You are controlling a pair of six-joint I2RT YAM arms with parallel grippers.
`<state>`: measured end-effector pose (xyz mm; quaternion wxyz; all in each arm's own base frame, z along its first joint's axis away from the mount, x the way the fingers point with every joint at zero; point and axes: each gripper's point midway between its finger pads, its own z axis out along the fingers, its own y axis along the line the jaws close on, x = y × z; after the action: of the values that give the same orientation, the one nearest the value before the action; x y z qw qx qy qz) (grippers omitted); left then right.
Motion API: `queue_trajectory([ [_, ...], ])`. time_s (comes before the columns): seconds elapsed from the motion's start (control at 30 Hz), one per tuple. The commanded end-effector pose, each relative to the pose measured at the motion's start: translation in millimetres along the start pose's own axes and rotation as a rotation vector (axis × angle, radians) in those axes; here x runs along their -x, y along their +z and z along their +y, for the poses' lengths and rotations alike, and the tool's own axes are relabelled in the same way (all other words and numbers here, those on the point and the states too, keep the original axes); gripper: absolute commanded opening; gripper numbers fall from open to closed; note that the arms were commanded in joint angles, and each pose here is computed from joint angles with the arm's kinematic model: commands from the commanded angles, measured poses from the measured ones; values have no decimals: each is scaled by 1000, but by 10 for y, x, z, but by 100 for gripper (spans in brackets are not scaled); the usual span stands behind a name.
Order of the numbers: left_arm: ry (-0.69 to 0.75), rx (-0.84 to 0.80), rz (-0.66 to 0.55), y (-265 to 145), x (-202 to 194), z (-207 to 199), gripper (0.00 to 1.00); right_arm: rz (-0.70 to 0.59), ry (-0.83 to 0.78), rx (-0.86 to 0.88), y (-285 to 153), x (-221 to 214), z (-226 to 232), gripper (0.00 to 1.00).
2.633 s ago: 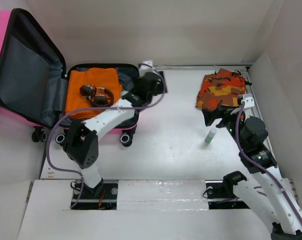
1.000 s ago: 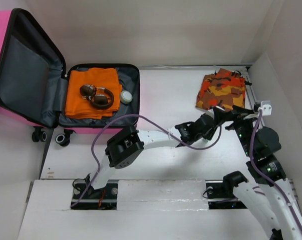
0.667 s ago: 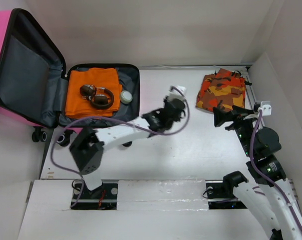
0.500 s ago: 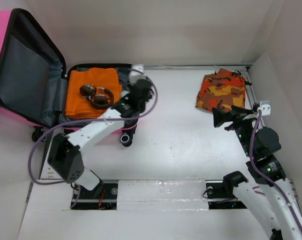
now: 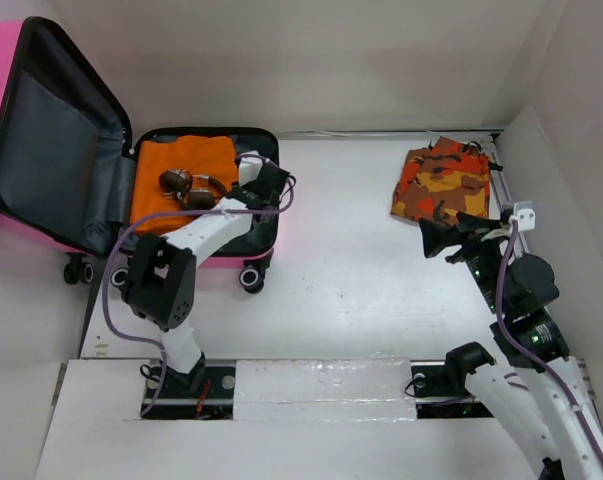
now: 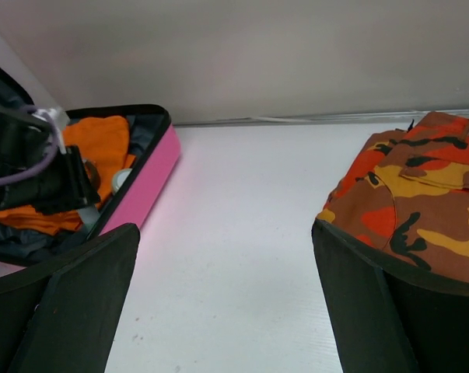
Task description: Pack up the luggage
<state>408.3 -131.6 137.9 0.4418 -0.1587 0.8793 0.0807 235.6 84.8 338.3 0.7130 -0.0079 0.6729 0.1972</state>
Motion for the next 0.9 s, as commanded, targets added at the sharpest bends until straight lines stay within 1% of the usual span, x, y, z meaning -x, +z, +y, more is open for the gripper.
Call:
queue_trajectory([
  [0.0, 39, 29, 35, -10, 2, 12, 1, -37, 10, 34, -5, 97, 77, 98],
  [0.03, 53, 39, 48, 58, -59, -10, 7, -37, 10, 34, -5, 97, 77, 98],
  [0.1, 33, 34, 66, 175, -45, -26, 14, -37, 10, 34, -5, 97, 77, 98],
  [0.13, 28, 32, 76, 216, -48, -29, 20, -37, 10, 34, -5, 97, 77, 98],
  [0.17, 21, 19, 71, 253, 2, -63, 35, -37, 10, 34, -5, 97, 77, 98],
  [0.2, 15, 25, 70, 302, 5, -48, 46, -35, 10, 43, -7, 93, 93, 98],
  [0.27, -21, 9, 21, 242, 204, -92, 68, -35, 10, 43, -7, 93, 93, 98],
  [0.3, -47, -4, 2, 204, 281, -112, 74, -35, 10, 43, -7, 93, 93, 98],
  [0.33, -73, -32, -23, 146, 386, -151, 77, -35, 10, 43, -7, 93, 93, 98],
  [0.37, -82, -56, -43, 94, 453, -165, 78, -26, 9, 40, 22, 50, 85, 98],
  [0.4, -125, -108, -84, -39, 628, -208, 78, -24, 9, 49, 21, 46, 100, 98],
  [0.5, -124, -207, -150, -363, 810, -392, 76, -13, 8, 47, 43, 19, 95, 98],
  [0.53, -132, -308, -167, -601, 852, -619, 75, -17, 8, 35, 45, 24, 75, 98],
  [0.6, -104, -433, -147, -808, 747, -905, 73, -20, 9, 23, 47, 30, 54, 98],
  [0.63, -86, -528, -115, -1002, 584, -1179, 73, -20, 9, 23, 47, 30, 53, 98],
  [0.7, -59, -614, -90, -1191, 378, -1480, 72, -22, 9, 12, 48, 34, 35, 98],
  [0.73, -43, -677, -71, -1382, 199, -1778, 72, -22, 9, 12, 48, 34, 35, 98],
  [0.83, -12, -797, -7, -1640, -192, -2280, 72, -49, 11, -11, 10, 96, -5, 98],
  [0.87, 9, -847, 42, -1706, -455, -2588, 72, -52, 11, -23, 10, 102, -26, 98],
])
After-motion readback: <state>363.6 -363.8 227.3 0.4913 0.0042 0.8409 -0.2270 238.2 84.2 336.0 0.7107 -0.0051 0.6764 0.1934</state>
